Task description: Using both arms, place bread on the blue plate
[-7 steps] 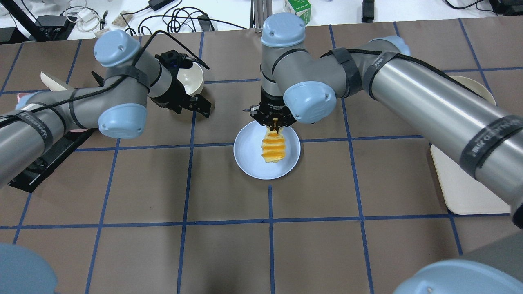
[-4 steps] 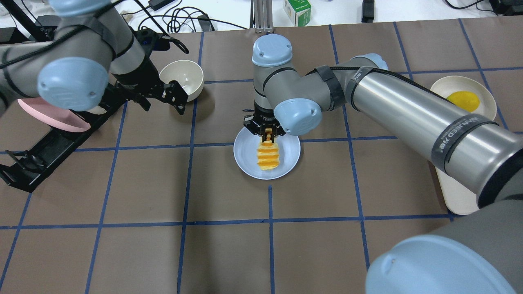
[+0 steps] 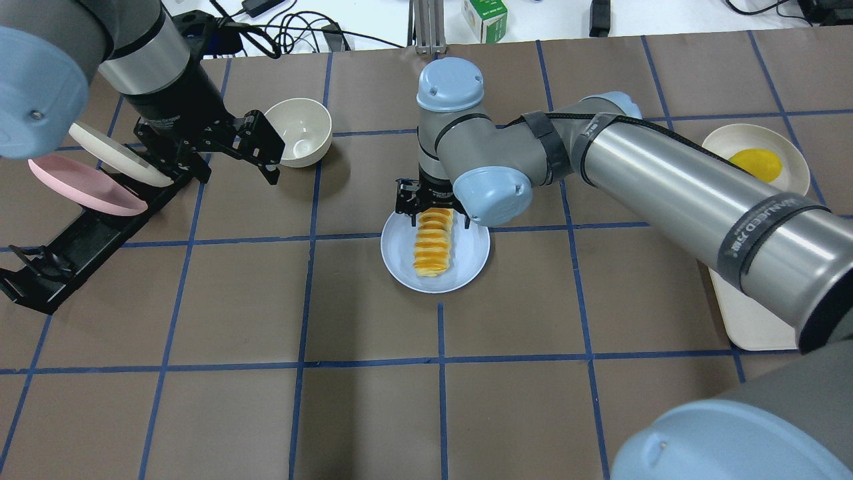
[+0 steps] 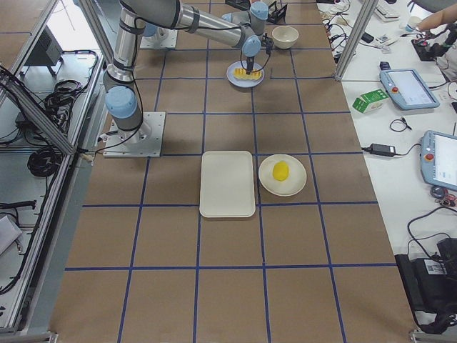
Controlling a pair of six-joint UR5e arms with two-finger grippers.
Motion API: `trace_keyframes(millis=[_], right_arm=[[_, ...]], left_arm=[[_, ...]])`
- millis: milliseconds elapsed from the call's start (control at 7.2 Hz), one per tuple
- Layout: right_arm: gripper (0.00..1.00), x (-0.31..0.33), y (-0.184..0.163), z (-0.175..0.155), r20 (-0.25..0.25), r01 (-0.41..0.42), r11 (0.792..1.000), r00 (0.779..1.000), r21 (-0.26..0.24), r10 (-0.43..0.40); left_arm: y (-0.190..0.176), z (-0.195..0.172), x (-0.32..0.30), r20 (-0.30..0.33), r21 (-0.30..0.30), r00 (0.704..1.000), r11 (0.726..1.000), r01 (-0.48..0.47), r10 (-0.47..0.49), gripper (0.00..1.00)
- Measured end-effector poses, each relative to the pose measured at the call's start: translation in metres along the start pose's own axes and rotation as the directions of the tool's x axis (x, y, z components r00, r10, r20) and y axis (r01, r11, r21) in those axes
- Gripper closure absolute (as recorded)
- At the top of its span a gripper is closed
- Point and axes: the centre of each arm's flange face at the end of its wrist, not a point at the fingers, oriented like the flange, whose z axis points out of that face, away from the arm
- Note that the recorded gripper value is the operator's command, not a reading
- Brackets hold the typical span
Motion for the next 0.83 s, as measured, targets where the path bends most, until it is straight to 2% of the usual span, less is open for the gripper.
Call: trace_keyframes(millis=[278, 556, 833], right_arm=[[0.0, 0.066, 0.001, -0.079, -0.023, -0.006, 1.0, 1.0, 0.001, 0.006], [0.0, 0.14, 0.019, -0.159, -0.02, -0.041, 0.999, 0.999, 0.032, 0.042], [0.0, 0.175, 0.054, -0.208, -0.024, -0.072, 0.997, 0.997, 0.02, 0.073]], left_arm=[[0.002, 0.0, -0.001, 0.003, -0.002, 1.0, 1.0, 0.001, -0.001, 0.0], [0.001, 0.0, -0.003, 0.004, 0.004, 1.0, 1.0, 0.001, -0.001, 0.0], [0.0, 0.001, -0.005, 0.005, 0.003, 1.0, 1.0, -0.001, 0.001, 0.0]])
